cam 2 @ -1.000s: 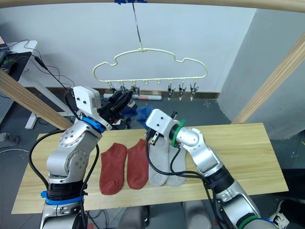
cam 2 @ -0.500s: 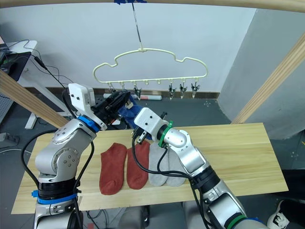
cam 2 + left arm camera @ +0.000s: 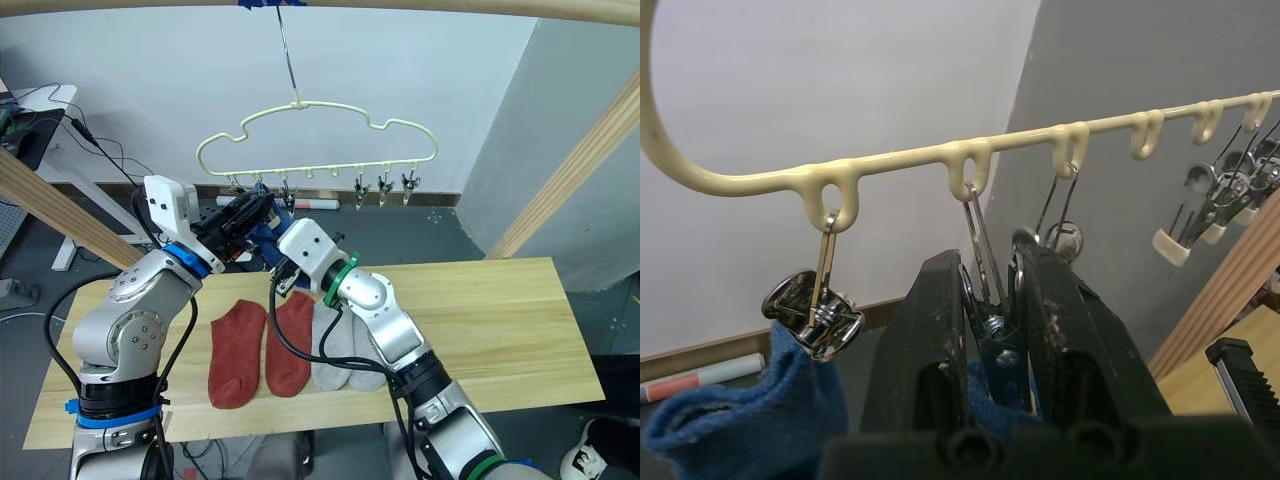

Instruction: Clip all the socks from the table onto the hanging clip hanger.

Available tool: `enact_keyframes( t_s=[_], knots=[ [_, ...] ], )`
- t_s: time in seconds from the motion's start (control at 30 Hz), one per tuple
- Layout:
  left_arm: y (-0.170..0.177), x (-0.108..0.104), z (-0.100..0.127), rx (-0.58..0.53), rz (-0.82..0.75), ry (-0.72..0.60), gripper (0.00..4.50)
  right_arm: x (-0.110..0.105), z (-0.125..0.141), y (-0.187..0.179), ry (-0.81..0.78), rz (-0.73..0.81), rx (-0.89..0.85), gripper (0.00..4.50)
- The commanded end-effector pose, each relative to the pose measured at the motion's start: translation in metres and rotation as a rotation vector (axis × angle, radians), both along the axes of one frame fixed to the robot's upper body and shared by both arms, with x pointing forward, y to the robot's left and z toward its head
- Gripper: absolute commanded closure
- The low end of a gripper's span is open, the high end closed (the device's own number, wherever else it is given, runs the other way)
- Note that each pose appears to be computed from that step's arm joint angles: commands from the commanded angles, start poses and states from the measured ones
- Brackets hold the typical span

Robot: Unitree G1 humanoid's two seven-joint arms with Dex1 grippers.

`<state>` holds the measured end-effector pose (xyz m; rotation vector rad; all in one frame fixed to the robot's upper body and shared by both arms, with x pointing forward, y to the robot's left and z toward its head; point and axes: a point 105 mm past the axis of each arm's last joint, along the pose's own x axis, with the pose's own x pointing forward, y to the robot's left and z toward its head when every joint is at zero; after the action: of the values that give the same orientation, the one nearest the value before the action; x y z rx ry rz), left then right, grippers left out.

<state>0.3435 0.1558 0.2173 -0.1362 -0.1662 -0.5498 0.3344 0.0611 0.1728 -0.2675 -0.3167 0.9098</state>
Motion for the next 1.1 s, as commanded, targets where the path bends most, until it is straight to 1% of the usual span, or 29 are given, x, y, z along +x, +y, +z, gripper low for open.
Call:
enact_keyframes(
  t_s=[0.03, 0.13, 0.23, 0.53, 0.73, 1.1],
  knots=[
    [0.005, -0.005, 0.012, -0.003, 0.014, -0.048, 3.99, 0.0, 0.012, 0.0, -0.018, 0.001, 0.047, 4.5],
    [0.004, -0.005, 0.013, -0.009, 0.012, -0.046, 3.99, 0.002, 0.004, 0.0, 0.005, 0.0, 0.014, 4.5],
    [0.003, -0.006, 0.012, -0.011, 0.007, -0.042, 3.99, 0.003, 0.004, 0.001, 0.013, -0.008, 0.017, 4.5],
    [0.001, -0.007, 0.01, -0.006, -0.003, -0.035, 3.99, 0.013, 0.016, 0.005, 0.027, -0.049, 0.075, 4.5],
    [-0.001, -0.008, 0.008, -0.006, -0.006, -0.031, 3.99, 0.013, 0.02, 0.007, 0.033, -0.041, 0.095, 4.5],
    [-0.001, -0.007, 0.007, -0.019, -0.001, -0.025, 3.99, 0.01, 0.013, 0.011, 0.106, -0.023, 0.098, 4.5]
  ],
)
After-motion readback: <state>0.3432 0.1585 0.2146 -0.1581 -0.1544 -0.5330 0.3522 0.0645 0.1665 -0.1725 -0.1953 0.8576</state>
